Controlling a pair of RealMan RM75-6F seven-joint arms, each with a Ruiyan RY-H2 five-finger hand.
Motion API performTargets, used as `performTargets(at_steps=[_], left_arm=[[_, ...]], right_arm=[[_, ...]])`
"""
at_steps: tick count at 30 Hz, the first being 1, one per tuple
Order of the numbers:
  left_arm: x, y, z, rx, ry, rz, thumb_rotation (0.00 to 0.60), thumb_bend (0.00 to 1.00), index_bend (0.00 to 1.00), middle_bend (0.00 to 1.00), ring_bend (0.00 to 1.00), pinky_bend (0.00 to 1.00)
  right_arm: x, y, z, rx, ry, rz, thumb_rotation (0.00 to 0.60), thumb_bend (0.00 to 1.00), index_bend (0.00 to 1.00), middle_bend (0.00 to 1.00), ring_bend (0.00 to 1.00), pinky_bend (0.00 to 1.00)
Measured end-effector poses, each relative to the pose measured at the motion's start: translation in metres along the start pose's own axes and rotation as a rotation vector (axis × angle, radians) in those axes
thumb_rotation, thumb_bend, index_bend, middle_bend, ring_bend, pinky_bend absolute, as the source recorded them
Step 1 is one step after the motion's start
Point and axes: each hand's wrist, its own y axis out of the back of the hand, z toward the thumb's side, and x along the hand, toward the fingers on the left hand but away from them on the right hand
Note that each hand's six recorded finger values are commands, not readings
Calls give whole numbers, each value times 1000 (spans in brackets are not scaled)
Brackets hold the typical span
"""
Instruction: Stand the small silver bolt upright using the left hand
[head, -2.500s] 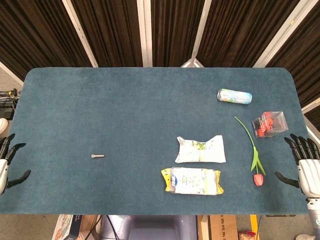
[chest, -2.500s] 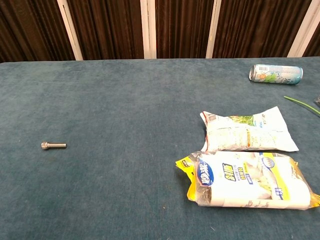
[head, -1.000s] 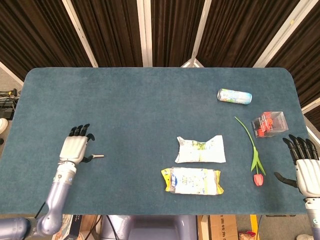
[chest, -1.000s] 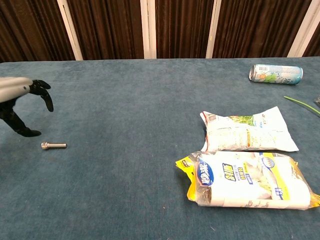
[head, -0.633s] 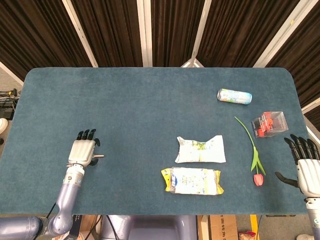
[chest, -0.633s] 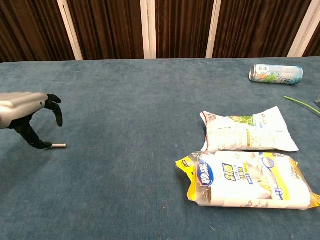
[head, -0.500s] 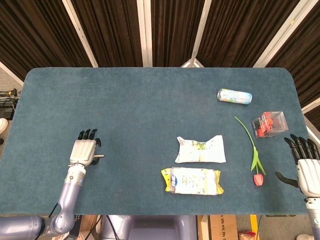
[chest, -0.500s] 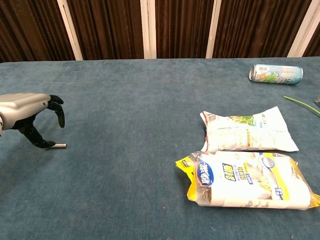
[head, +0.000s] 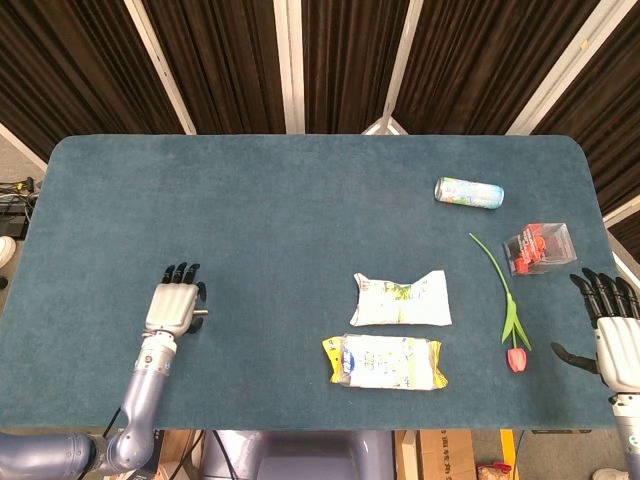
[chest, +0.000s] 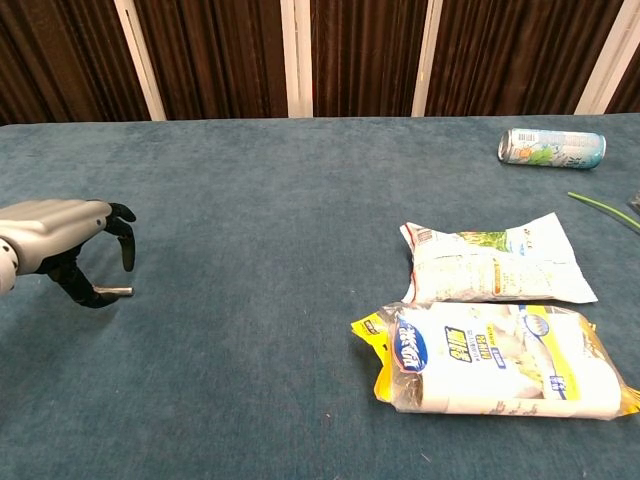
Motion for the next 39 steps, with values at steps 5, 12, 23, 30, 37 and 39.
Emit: performTargets(at_steps=[5, 12, 23, 30, 37, 39], left_arm=[[1, -5, 4, 10, -7, -5, 600, 417, 480, 89, 0, 0], [2, -8, 5, 13, -6, -13, 600, 442, 505, 104, 0, 0], [4, -8, 4, 32, 3, 6, 600, 457, 535, 116, 0, 0], [7, -8, 5, 31, 3, 14, 600, 456, 538, 118, 0, 0], [8, -11, 7, 44, 3, 10, 600, 456, 538, 120, 0, 0], [8, -11, 8, 48, 3, 10, 600, 456, 537, 121, 0, 0]], right_arm=[[-1, -1, -1, -1, -2, 2, 600, 103, 130, 96, 69, 0], [-1, -1, -2, -4, -6, 2, 600, 104, 130, 96, 69, 0], [-2, -2, -2, -11, -6, 6, 600, 103, 130, 96, 69, 0], [-2, -3, -2, -9, -7, 9, 600, 104, 130, 96, 69, 0], [-2, -4, -2, -7, -9, 12, 600, 104, 130, 96, 69, 0], [-2, -4, -3, -6, -10, 12, 600, 104, 130, 96, 69, 0]])
